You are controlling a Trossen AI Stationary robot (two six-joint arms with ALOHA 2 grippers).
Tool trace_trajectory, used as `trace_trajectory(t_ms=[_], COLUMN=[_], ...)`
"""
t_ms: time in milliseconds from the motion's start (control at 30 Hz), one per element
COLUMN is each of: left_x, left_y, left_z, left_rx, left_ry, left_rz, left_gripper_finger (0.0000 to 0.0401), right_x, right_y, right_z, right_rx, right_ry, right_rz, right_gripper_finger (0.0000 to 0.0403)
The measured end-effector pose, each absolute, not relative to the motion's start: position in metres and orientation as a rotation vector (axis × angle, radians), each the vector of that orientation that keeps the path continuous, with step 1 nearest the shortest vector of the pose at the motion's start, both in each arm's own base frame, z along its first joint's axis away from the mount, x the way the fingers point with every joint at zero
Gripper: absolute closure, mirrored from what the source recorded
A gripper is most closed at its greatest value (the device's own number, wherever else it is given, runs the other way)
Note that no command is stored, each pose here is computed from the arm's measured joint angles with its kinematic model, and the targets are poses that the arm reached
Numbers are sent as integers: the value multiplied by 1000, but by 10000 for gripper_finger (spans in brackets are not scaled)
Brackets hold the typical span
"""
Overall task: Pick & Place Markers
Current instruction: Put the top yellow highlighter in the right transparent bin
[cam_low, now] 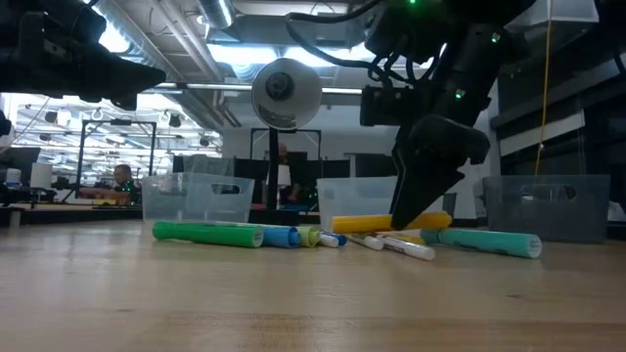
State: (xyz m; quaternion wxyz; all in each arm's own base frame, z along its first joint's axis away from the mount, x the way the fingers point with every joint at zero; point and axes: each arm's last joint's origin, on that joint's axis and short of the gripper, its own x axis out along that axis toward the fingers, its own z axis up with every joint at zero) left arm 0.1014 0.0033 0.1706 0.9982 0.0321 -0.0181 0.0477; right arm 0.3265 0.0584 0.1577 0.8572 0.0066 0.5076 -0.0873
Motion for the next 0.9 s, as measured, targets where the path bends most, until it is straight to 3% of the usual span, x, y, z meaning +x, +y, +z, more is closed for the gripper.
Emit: trace_trajectory(t_ms=[133, 567, 900], left_x=[101, 101, 101], left_y=[3, 3, 3], left_z=[170, 170, 171], left_rx=[64, 64, 64], left_ry=[-36, -36, -36], left_rz=[95, 95, 95], left_gripper_finger=[392, 391, 391], right_x=[326, 325, 327], right_y=[58, 60, 60], right_z=[157, 153, 153], right_rx=[11, 34, 33], right_ry=[1069, 1096, 1083], right_rz=[-181, -146, -145], right_gripper_finger=[214, 329, 326])
